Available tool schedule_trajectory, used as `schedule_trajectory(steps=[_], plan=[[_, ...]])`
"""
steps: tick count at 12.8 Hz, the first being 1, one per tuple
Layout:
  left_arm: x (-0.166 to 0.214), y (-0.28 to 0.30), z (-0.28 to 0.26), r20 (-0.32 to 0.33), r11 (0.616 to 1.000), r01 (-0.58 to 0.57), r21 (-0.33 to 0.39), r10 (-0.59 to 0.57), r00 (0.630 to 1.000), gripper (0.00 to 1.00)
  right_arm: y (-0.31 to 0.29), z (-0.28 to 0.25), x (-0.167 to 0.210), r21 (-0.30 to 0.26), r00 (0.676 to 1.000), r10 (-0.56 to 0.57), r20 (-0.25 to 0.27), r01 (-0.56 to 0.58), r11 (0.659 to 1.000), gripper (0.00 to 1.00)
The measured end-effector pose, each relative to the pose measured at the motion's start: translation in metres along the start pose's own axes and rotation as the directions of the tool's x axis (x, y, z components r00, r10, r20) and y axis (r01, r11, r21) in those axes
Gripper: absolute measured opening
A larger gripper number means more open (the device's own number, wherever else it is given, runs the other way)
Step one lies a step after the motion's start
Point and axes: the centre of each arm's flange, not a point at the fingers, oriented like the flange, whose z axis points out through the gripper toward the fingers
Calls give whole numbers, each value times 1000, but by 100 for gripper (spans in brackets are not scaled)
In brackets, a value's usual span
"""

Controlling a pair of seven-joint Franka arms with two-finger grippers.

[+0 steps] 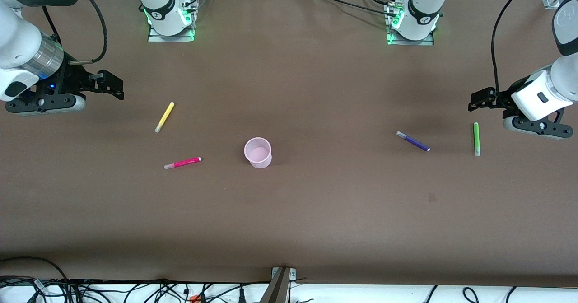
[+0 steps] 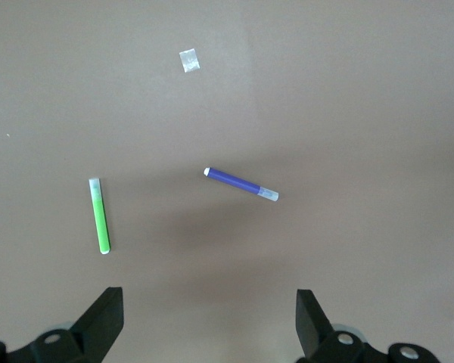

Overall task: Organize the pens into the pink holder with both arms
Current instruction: 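Reach the left gripper toward the purple marker while the right gripper reaches the pink marker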

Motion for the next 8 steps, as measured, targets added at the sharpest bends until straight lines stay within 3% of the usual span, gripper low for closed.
schedule_trajectory(steps=[8], plan=[[0, 1, 8, 26, 999, 40, -7, -40, 999, 100, -1, 0, -1, -1, 1000, 23, 9, -23, 1000, 100]])
